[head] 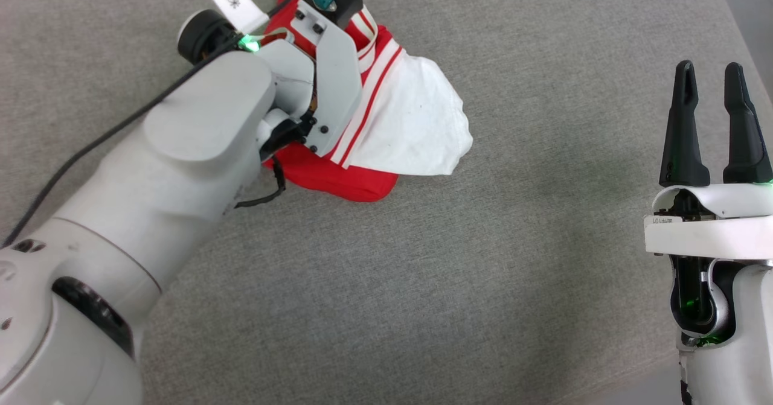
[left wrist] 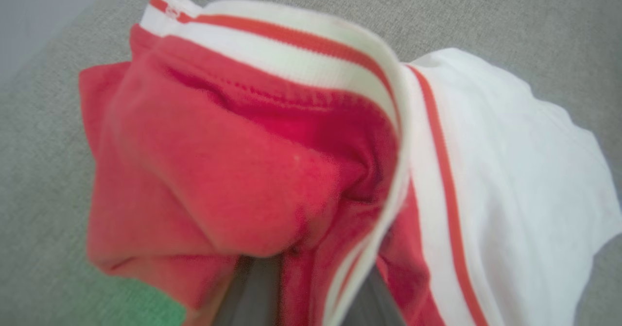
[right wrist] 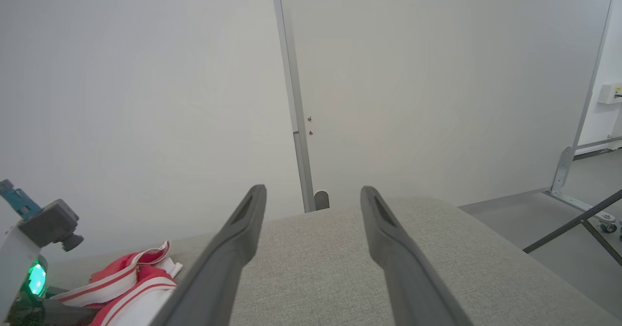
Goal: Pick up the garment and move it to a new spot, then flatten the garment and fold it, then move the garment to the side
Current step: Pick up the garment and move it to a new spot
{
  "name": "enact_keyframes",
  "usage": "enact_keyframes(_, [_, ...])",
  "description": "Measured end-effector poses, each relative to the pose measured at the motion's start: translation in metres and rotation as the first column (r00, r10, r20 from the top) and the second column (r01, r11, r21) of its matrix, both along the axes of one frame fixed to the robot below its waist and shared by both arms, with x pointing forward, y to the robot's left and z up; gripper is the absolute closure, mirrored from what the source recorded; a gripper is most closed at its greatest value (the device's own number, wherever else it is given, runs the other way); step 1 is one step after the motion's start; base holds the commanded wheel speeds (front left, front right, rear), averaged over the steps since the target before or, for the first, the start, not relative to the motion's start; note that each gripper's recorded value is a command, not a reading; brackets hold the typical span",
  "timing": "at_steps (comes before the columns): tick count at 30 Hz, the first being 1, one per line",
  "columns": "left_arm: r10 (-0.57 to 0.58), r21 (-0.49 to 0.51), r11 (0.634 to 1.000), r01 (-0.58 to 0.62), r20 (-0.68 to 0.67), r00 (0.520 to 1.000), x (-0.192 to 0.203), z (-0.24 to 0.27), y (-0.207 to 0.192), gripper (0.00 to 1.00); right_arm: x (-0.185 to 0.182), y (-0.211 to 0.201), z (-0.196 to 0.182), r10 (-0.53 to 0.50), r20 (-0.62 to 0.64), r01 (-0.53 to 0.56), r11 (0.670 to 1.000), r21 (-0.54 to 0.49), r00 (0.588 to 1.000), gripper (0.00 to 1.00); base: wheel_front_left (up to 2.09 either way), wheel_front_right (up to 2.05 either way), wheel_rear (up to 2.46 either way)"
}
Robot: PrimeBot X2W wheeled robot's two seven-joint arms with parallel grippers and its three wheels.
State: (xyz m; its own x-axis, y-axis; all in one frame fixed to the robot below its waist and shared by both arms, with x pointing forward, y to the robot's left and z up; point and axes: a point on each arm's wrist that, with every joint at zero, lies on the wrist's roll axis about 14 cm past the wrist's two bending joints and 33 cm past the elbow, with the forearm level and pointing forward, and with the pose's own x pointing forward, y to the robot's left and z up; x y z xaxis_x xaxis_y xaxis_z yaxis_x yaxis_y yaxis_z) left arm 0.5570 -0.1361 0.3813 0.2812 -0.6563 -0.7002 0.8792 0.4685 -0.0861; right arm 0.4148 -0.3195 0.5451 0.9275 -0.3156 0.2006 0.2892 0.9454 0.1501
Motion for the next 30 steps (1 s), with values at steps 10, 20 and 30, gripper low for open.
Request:
enact_keyframes(10, [0.055,-0.138,0.989,-0.055,-0.001,0.998,0.007,0.014,-0.001,0.00,0.000,0.001,-0.010,-0.001,-0.039,0.000,1.000,-0.020,0.999,0.00,0.00,0.00,0.00])
enact_keyframes(20, [0.157,-0.393,0.913,-0.107,0.096,0.983,0.000,0.074,0.020,0.00,0.011,0.029,-0.025,0.097,-0.095,-0.103,0.993,-0.060,0.991,0.00,0.00,0.00,0.00])
enact_keyframes(30, [0.485,-0.480,0.781,-0.400,0.063,0.872,-0.014,0.066,0.138,0.00,0.019,0.057,-0.042,0.225,-0.173,-0.240,0.968,-0.069,0.959,0.00,0.00,0.00,0.00])
